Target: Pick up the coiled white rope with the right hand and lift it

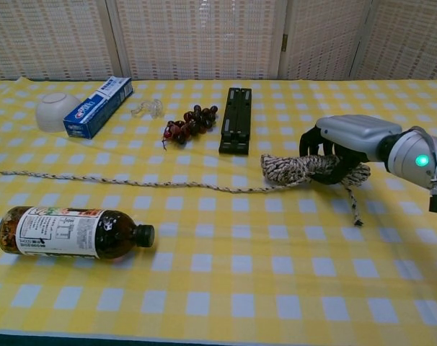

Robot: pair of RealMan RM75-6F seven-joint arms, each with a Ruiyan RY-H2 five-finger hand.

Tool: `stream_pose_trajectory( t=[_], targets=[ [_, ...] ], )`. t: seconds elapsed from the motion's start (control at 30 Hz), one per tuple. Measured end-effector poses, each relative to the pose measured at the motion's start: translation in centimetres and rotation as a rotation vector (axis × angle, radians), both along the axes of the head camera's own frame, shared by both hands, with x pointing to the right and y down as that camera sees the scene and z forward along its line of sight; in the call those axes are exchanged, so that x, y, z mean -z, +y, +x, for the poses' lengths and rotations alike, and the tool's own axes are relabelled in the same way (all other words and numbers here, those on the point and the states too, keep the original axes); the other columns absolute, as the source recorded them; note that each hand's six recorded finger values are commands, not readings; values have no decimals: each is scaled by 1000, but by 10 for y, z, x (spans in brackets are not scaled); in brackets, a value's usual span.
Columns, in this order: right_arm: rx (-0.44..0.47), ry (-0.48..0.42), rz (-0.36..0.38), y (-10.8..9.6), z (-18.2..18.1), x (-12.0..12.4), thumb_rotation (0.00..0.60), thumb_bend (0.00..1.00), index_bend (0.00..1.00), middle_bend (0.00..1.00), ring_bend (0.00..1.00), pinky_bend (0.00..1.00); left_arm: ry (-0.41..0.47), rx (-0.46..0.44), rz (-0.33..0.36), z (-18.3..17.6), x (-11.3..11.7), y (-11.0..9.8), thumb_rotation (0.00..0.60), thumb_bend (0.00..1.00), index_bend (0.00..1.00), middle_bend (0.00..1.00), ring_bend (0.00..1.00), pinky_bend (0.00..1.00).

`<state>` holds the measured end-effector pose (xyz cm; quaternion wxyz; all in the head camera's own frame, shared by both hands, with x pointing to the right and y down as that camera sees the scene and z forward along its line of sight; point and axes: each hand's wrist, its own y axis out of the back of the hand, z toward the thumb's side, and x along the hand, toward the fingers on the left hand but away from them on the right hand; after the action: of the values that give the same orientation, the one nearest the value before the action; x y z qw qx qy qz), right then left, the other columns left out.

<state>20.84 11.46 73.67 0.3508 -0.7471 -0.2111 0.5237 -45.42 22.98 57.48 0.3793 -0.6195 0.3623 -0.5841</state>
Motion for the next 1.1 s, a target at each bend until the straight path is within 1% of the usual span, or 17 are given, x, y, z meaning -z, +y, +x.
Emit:
stream_pose_trajectory(
  t=[0.07, 0.2, 0.33, 0.4, 0.43, 0.5, 0.57, 0.67, 0.77, 0.87, 0.93, 1.1],
  targets=[
    [2, -12, 11, -2, 0, 5, 600, 575, 622, 531, 546, 484, 21, -31, 17, 8, 0, -10, 600, 194, 60, 26, 66, 12],
    [17, -35, 36, -8, 1, 15, 600, 577, 638, 543, 559, 494, 61, -93, 37, 25, -3, -30, 600, 193, 112, 109, 150, 78],
    [42, -46, 57, -16, 4, 24, 600, 578, 642, 545, 560, 496, 110, -152, 29, 46, -13, -53, 600, 203, 234, 201, 251, 183],
    [52, -47, 58, -17, 4, 27, 600, 578, 642, 545, 560, 496, 129, -171, 17, 55, -19, -62, 600, 218, 334, 243, 293, 240],
    [55, -47, 57, -18, 4, 28, 600, 578, 642, 545, 558, 496, 137, -185, 7, 61, -23, -68, 600, 224, 355, 254, 304, 254],
    [58, -48, 58, -19, 3, 29, 600, 578, 641, 545, 558, 496, 141, -208, -7, 71, -30, -78, 600, 245, 401, 307, 352, 297],
    [56, -48, 54, -20, 2, 30, 600, 578, 642, 545, 559, 496, 133, -232, -24, 81, -40, -87, 600, 263, 436, 343, 388, 345],
    [60, -48, 50, -20, 1, 31, 600, 578, 641, 545, 559, 496, 94, -248, -54, 90, -58, -99, 600, 297, 451, 367, 421, 432],
    [60, -50, 49, -21, -1, 32, 600, 577, 642, 545, 559, 496, 49, -240, -79, 93, -76, -109, 600, 321, 458, 421, 475, 517],
    [65, -48, 51, -21, -3, 33, 600, 578, 642, 545, 559, 496, 10, -220, -98, 91, -92, -115, 600, 322, 458, 482, 528, 586],
    [67, -48, 52, -22, -4, 33, 600, 578, 642, 545, 560, 496, -13, -205, -112, 87, -100, -117, 600, 322, 457, 533, 564, 632],
    [75, -41, 51, -23, -8, 33, 600, 578, 642, 546, 561, 496, -49, -176, -147, 75, -117, -116, 600, 322, 456, 709, 694, 745]
  ],
)
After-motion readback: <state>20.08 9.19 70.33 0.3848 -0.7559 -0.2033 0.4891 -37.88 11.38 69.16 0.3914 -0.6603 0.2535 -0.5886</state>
